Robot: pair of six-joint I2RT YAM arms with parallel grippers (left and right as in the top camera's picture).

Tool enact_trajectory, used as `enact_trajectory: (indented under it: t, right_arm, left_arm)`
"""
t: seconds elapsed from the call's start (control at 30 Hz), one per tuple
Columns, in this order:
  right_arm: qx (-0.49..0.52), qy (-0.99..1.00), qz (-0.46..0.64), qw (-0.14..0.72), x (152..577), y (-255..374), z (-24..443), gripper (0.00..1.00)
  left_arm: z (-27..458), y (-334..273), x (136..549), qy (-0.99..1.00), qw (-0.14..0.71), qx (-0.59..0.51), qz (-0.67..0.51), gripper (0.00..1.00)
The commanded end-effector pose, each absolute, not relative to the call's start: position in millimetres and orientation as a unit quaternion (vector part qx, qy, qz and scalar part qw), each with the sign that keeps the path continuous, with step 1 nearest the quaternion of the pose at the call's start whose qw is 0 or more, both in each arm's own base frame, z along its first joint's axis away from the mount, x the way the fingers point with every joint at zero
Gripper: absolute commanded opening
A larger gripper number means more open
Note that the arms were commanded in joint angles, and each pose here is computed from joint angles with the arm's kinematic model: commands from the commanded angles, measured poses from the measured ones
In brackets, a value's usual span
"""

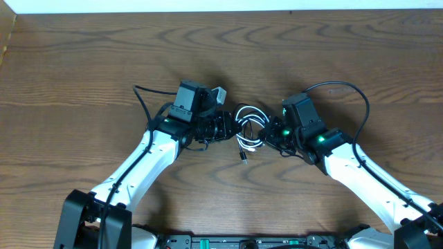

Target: Untangle cables

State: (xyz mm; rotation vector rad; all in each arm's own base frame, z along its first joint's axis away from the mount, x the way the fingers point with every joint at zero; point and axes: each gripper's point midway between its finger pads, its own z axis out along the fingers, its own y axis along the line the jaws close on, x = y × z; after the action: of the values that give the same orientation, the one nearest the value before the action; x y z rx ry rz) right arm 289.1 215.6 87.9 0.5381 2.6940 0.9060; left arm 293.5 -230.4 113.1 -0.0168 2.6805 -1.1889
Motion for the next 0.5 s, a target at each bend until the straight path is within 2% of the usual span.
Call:
enact_trajectory:
  t: [0.0,0.07,0.1,0.27,0.47]
  right_arm:
    - [0.145,0.933,0.295,0.146,290.8,214.2,84.4,0.01]
    - [0.101,0.935,0.300,0.157,290.9,218.2,87.2,0.01]
    - [0.073,0.934,0.309,0.162,290.3,222.5,90.0,0.01]
    - [-0.007,0.914,0.357,0.193,295.2,242.7,109.5,0.01]
    - [-0.019,0.899,0.377,0.221,305.0,250.0,122.6,0.01]
  left_arm:
    - [120.0,-232.7,293.3,0.907,0.116,0.025,-0.405,0.29]
    - [115.6,-229.3,291.5,0.912,0.111,0.019,-0.394,0.48]
    - [114.1,-228.4,290.5,0.913,0.109,0.019,-0.391,0.52]
    - [107.7,-225.1,282.0,0.918,0.100,0.038,-0.381,0.53]
    - [100.3,-220.0,269.9,0.925,0.083,0.061,-0.367,0.53]
